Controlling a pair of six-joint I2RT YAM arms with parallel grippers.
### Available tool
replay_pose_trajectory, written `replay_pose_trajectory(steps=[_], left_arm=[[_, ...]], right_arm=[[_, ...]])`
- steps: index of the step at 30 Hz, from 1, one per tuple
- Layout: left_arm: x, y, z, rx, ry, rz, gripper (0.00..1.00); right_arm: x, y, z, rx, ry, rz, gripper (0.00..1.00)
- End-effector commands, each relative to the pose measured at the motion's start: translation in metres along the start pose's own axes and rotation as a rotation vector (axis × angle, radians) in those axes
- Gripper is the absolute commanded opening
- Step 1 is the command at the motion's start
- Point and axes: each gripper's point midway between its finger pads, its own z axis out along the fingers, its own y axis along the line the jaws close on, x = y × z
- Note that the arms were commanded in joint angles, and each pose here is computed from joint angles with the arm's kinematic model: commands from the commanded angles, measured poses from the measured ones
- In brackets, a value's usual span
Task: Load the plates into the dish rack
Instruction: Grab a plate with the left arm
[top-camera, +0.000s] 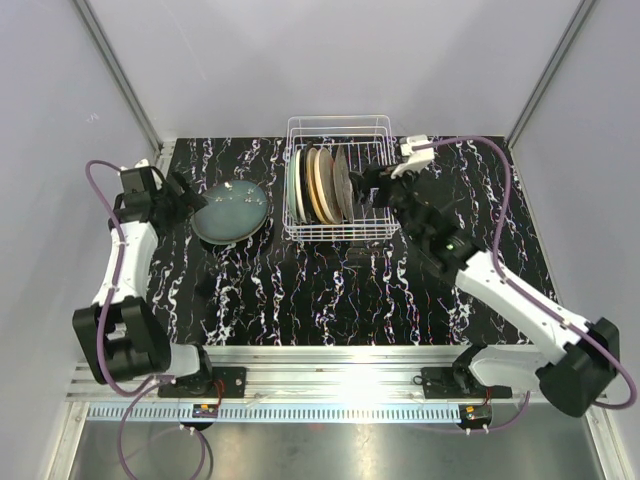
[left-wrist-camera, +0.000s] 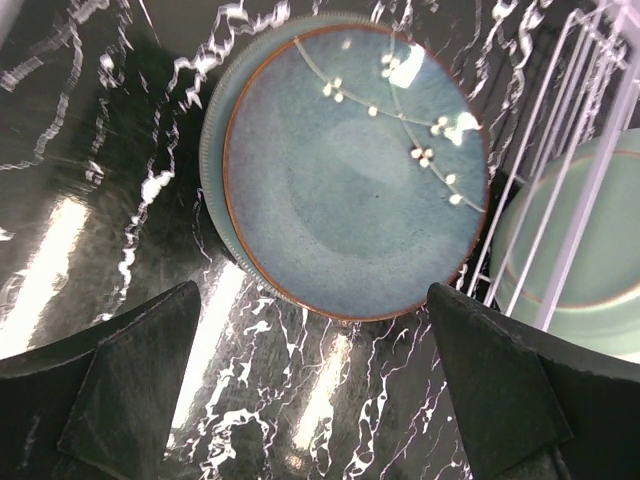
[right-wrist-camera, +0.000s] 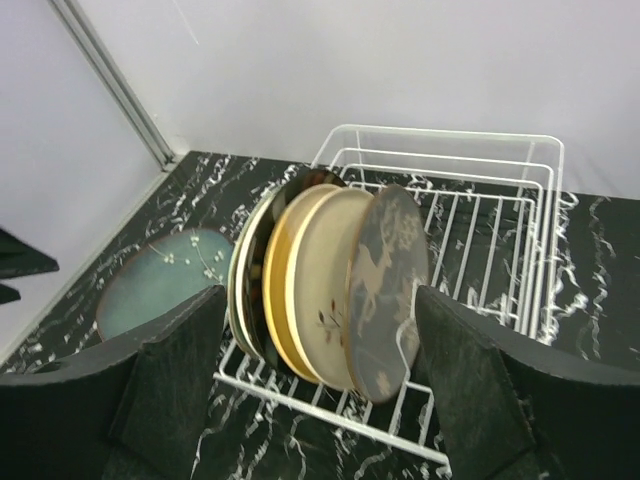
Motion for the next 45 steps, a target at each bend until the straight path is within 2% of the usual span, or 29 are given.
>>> replay_pose_trajectory(steps=[1,6,11,13,18,24,28,31,35,39,45], left_arm=[[0.004,-0.001,0.020,0.042,0.030,-0.027,0.97],[0.013,0.004,0.036,0.057,0.087,-0.047,0.88],[0.026,0.012,0.056,0.066,0.159,-0.087,0.82],[0.030,0.014,0.063,0.066,0.184,-0.097,0.79],[0.028,0.015,0.072,0.069,0.191,-0.088,0.70],[0.028,0.022,0.084,0.040,0.207,-0.079,0.67],[0.032,0.025,0.089,0.031,0.226,-0.080,0.56],[0.036,0.031,0.091,0.005,0.237,-0.080,0.55],[0.038,0.038,0.093,-0.031,0.238,-0.076,0.46],[0.041,0.040,0.097,-0.035,0.248,-0.087,0.45],[0.048,0.037,0.102,-0.008,0.271,-0.112,0.31]], right_arm=[[0.004,-0.008,-0.026,-0.007,0.026,-0.042,0.81],[0.031,-0.017,-0.039,-0.011,0.082,-0.102,0.68],[0.048,-0.032,-0.038,0.042,0.093,-0.148,0.49],[0.049,-0.037,-0.032,0.070,0.076,-0.167,0.48],[0.059,-0.044,-0.024,0.083,0.075,-0.157,0.48],[0.062,-0.041,-0.030,0.053,0.064,-0.118,0.48],[0.066,-0.039,-0.033,0.036,0.067,-0.102,0.48],[0.066,-0.037,-0.032,0.029,0.067,-0.094,0.48],[0.066,-0.035,-0.033,0.017,0.069,-0.090,0.47],[0.061,-0.029,-0.037,-0.014,0.059,-0.081,0.46],[0.053,-0.026,-0.043,-0.033,0.040,-0.080,0.45]])
